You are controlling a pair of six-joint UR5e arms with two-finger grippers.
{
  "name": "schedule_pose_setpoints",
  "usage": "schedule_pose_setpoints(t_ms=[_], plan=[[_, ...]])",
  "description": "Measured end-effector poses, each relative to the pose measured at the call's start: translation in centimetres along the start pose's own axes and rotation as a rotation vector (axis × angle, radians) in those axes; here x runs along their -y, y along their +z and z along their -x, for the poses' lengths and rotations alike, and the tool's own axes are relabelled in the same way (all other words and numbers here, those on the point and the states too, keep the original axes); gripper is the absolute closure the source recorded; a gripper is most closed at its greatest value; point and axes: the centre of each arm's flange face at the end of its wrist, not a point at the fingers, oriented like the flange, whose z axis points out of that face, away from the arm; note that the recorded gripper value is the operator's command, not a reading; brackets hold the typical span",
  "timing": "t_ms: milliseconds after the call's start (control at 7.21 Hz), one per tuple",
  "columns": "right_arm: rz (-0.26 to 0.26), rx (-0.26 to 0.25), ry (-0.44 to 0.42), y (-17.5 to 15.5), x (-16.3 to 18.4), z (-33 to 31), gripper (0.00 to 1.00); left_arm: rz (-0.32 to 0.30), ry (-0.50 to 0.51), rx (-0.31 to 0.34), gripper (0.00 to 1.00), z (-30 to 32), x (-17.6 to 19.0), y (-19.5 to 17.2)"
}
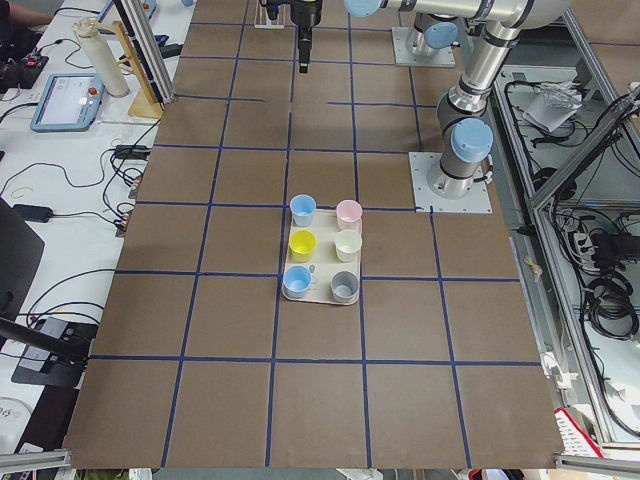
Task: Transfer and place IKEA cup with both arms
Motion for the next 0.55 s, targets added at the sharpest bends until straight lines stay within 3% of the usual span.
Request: schedule_pose_setpoints(t_ms=[555], plan=[[0.0, -0.001, 0.0, -0.07, -0.01, -0.01, 0.0, -0.002, 0.0, -0.002, 0.0, 0.02, 0.08, 0.0]])
